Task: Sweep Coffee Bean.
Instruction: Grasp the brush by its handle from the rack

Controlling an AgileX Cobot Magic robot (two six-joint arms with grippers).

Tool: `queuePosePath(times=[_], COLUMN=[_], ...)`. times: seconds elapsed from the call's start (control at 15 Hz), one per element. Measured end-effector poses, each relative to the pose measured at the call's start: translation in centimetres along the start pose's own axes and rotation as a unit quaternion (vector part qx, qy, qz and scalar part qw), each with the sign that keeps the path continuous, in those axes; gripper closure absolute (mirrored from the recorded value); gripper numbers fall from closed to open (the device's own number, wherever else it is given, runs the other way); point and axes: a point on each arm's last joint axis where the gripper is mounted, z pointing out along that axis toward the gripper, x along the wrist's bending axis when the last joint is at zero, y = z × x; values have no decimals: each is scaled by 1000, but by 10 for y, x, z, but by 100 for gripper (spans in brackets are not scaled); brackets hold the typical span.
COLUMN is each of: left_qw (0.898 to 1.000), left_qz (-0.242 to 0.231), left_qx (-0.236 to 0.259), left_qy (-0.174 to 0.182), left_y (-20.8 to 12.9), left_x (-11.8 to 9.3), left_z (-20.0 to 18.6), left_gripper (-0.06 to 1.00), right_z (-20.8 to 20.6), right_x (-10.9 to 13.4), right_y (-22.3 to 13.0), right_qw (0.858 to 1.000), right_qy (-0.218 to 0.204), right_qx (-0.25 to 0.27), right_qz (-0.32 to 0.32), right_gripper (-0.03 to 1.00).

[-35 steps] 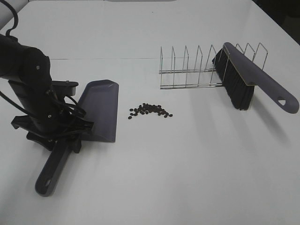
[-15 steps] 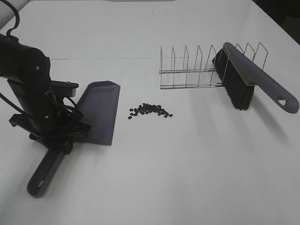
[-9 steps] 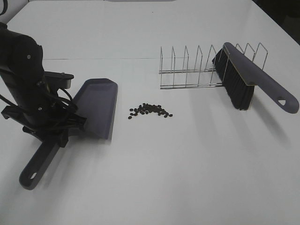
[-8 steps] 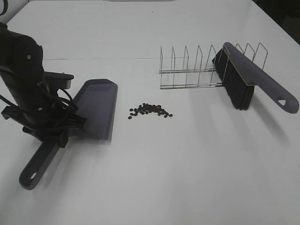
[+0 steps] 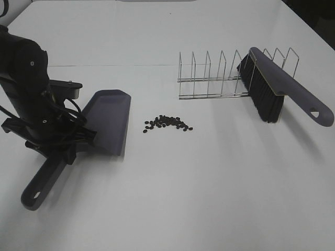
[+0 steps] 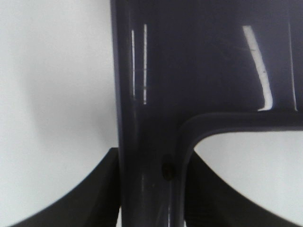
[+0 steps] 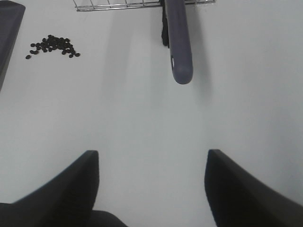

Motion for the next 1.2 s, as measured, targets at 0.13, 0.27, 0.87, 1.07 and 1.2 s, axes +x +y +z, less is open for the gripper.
queuePosePath(times=[0.13,0.27,0.87,1.07,1.2], left_qw=[1000,1000,1000,1000,1000], left_qz=[0,0,5,6,7], left_qx=[0,0,0,0,0], left_qy=[0,0,0,0,0], left_y=[0,0,0,0,0], left_x=[0,0,0,0,0], left_z=[0,0,0,0,0], left_gripper=[63,63,63,63,63], right_z=[15,28,150,202,228], right_x=[1,1,-10,-12,-15], right_y=[20,38,150,177,186], right_qw=[1000,999,980,977,975], right_qy=[7,5,-15,-3,-1], right_qx=[19,47,199,213,220], right_qz=[9,11,-10,-20,-26], right_gripper=[38,19,2,2,2])
